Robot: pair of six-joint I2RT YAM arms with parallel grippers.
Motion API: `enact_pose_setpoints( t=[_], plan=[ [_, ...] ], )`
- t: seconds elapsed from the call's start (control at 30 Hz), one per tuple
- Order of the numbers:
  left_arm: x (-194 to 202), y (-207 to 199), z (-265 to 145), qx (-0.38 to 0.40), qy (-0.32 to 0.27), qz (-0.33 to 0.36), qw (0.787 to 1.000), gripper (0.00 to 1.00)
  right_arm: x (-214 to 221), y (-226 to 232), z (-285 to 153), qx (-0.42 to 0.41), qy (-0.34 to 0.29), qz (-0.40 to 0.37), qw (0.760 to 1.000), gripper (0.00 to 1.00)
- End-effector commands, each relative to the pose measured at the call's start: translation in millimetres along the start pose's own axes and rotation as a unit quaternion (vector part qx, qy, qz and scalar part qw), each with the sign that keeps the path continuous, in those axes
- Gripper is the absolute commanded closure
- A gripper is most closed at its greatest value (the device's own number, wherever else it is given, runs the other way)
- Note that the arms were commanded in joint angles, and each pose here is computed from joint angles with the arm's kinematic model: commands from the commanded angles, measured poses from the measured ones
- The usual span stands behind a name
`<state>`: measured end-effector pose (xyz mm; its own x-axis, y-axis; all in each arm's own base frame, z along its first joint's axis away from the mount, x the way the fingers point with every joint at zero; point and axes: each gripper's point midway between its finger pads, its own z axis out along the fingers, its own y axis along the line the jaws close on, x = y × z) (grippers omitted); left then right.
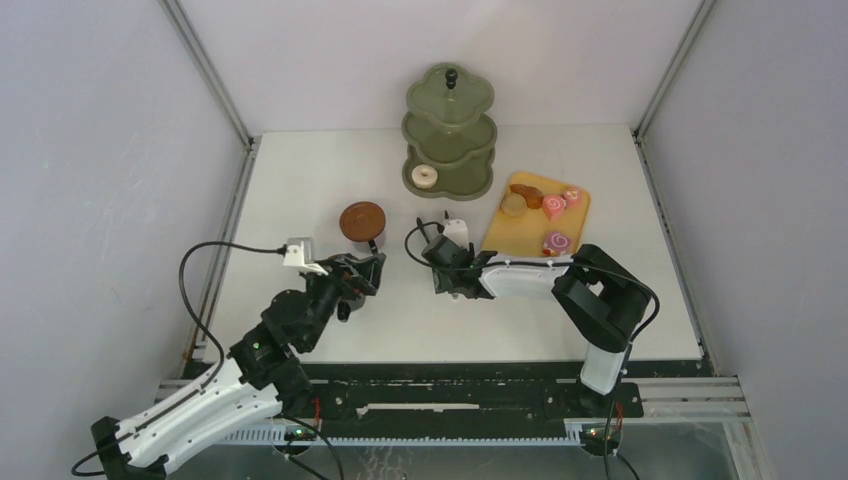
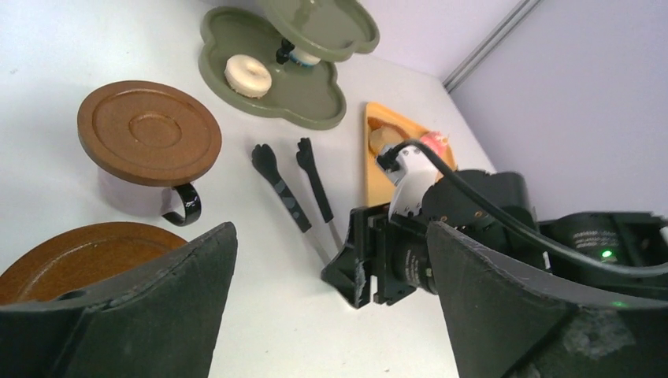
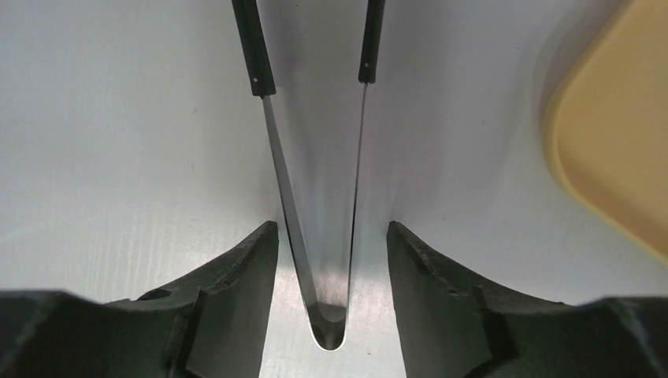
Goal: Serve the afternoon tea
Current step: Place the clamp at the center of the board.
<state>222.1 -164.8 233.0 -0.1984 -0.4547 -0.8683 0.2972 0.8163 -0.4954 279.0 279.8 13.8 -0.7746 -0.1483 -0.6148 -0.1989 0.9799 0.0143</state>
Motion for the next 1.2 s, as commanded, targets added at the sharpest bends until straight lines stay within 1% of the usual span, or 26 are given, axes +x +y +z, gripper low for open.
enact_pose_setpoints(
  t=[0.0,0.1,0.2,0.27,0.3,0.37,0.4,0.6,0.9,0.93,1.17],
  plan=[
    [-14.8,-1.9,-6.6,0.005,-0.03,-0.047,0.998,0.01,-22.3,6.5,-11.7,-0.015,-0.047,0.028,0.998,0.36],
    [-13.7,-2.2,-8.0,0.01,-0.029,-0.045,0.999,0.0,-26.9,9.0,-9.6,-0.019,-0.057,0.03,0.998,0.28],
    [-8.4,0.8,-6.6,0.003,-0.022,-0.042,0.999,0.0,-31.6,12.3,-4.7,-0.024,-0.067,0.039,0.997,0.25],
    [-7.2,4.6,-6.6,-0.005,-0.025,-0.051,0.998,0.0,-34.6,13.7,-1.5,-0.022,-0.077,0.04,0.996,0.25],
    [-6.1,6.3,-6.8,-0.007,-0.027,-0.054,0.998,0.0,-35.7,14.9,0.1,-0.022,-0.081,0.041,0.996,0.23],
    [-6.1,9.3,-7.8,-0.008,-0.036,-0.06,0.998,0.0,-35.8,14.9,2.9,-0.022,-0.074,0.064,0.995,0.16],
    [-6.7,10.9,-8.5,-0.009,-0.04,-0.062,0.997,0.0,-36.6,15.4,4.8,-0.027,-0.07,0.069,0.995,0.15],
    [-5.9,23.5,-9.5,-0.035,-0.053,-0.072,0.995,0.0,-39.4,8.0,14.5,-0.023,-0.066,0.085,0.994,0.16],
    [-2.9,37.5,-9.1,-0.07,-0.059,-0.073,0.993,0.0,-50.0,4.0,19.3,-0.011,-0.074,0.075,0.994,0.18],
    [-2.9,38.4,-9.2,-0.073,-0.061,-0.082,0.992,0.0,-52.2,4.1,18.5,-0.013,-0.075,0.075,0.994,0.19],
    [0.0,43.9,-8.6,-0.088,-0.06,-0.084,0.991,0.01,-50.7,2.9,25.9,-0.006,-0.063,0.059,0.996,0.2]
  ],
)
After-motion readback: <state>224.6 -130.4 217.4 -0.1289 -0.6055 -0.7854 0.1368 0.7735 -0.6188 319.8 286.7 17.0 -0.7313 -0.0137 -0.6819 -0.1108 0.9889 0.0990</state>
